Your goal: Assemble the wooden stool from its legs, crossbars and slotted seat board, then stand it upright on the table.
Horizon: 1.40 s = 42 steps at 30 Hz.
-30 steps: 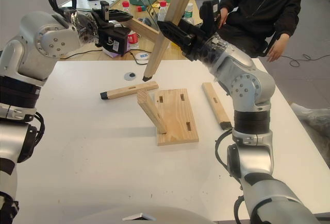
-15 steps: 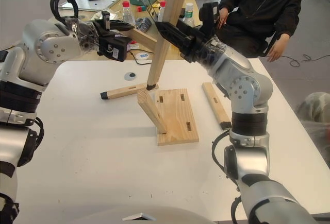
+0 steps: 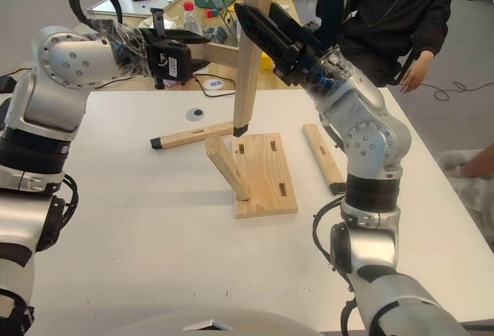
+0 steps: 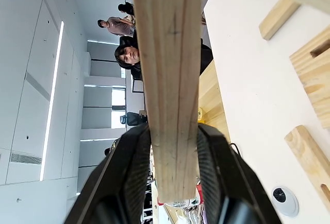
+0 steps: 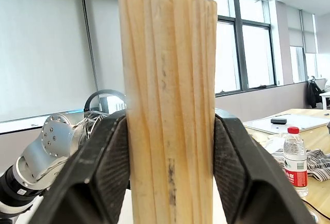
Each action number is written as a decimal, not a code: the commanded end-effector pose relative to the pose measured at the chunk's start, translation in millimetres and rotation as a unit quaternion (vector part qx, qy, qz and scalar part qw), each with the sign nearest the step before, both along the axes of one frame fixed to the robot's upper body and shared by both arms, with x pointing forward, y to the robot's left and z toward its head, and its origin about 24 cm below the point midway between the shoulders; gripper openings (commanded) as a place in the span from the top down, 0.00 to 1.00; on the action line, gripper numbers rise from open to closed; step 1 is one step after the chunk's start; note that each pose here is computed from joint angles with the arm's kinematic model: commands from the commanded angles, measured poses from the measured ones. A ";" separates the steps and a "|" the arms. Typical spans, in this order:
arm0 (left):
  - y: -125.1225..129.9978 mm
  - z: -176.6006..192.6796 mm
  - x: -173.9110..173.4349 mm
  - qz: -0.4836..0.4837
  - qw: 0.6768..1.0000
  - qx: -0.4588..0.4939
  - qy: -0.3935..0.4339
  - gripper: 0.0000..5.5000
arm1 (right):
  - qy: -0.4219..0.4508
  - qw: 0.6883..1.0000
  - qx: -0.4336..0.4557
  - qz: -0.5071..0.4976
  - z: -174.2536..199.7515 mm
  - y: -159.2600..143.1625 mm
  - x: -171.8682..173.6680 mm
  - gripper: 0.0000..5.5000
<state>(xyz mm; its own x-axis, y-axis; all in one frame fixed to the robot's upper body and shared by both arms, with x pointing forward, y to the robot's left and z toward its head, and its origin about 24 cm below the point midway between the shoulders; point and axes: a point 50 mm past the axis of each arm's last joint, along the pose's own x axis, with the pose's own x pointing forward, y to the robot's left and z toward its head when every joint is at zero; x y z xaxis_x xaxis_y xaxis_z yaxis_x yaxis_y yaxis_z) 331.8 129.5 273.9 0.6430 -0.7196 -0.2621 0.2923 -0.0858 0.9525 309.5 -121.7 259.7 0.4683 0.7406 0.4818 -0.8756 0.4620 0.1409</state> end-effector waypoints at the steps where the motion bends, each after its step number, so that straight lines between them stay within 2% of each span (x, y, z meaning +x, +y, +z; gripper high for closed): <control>1: -15.9 -1.4 -6.5 -0.034 0.999 0.009 0.006 0.77 | -0.037 0.999 0.035 0.009 16.3 8.5 -4.1 0.63; 9: -26.7 6.4 -14.2 -0.047 0.999 -0.006 0.013 0.77 | -0.076 0.996 0.035 -0.027 18.9 8.1 -5.1 0.63; 13: -32.7 9.8 -17.6 -0.056 0.998 -0.012 0.013 0.77 | -0.076 0.996 0.023 -0.029 14.5 10.3 -4.4 0.63; 26: -57.1 8.4 -29.0 -0.109 0.992 -0.054 0.044 0.77 | -0.067 0.996 0.065 -0.010 20.6 7.5 -6.2 0.63; 42: -71.7 16.3 -39.0 -0.112 0.983 -0.104 0.106 0.77 | -0.078 0.995 0.060 -0.034 18.7 7.7 -4.1 0.63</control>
